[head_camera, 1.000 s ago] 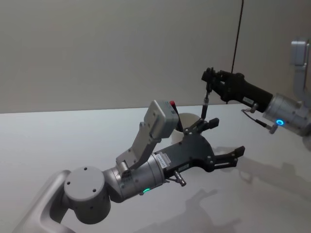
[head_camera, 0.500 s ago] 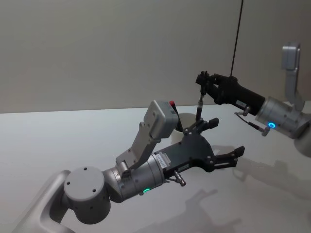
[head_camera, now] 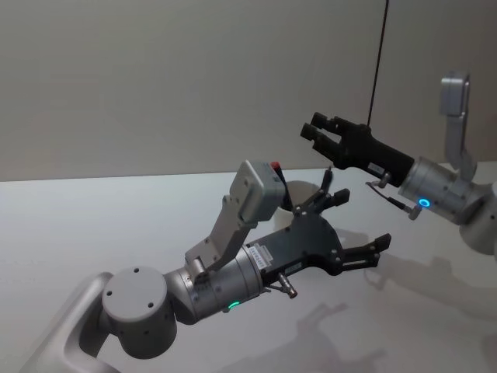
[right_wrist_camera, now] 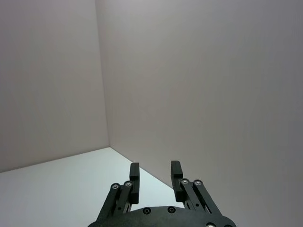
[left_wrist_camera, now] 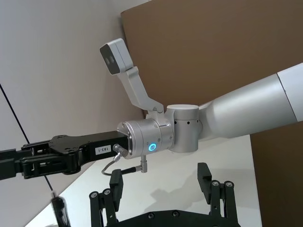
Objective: Place the pen into the pen holder.
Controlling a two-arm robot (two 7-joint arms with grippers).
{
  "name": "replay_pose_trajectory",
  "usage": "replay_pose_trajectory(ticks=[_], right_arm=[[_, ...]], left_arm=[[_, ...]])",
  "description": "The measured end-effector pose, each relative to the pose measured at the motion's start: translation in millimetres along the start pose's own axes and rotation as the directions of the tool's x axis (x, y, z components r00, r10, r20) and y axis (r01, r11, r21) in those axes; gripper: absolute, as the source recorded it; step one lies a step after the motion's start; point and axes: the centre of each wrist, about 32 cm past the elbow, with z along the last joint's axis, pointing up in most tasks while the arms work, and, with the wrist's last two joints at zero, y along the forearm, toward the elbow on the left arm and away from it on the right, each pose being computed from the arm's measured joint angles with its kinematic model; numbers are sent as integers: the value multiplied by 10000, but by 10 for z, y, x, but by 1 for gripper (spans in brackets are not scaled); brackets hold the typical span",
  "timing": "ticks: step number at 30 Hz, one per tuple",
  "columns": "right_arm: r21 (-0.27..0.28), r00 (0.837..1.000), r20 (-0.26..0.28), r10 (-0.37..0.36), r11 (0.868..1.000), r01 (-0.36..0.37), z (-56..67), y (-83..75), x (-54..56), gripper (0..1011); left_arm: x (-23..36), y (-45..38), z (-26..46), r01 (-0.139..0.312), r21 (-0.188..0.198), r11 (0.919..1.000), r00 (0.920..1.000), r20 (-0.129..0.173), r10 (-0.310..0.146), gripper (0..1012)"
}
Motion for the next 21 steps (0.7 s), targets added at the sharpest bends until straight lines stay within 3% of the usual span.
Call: replay_pose_trajectory(ticks=[6,16,21], right_arm=[[-49,10000,3,6,10000,-6,-14,22,-10,539],[-62,10000,90,-12,10000,13,-8,37,-10,886],[-13,9998,206,-59,10000,60,20,30,3,997]], left_arm=[[0,0,0,0,1,10000,10000,0,0,1004],[0,0,0,-1,0,10000,10000,0,1,1004],[0,0,0,-1,1,10000,10000,0,1,1004]])
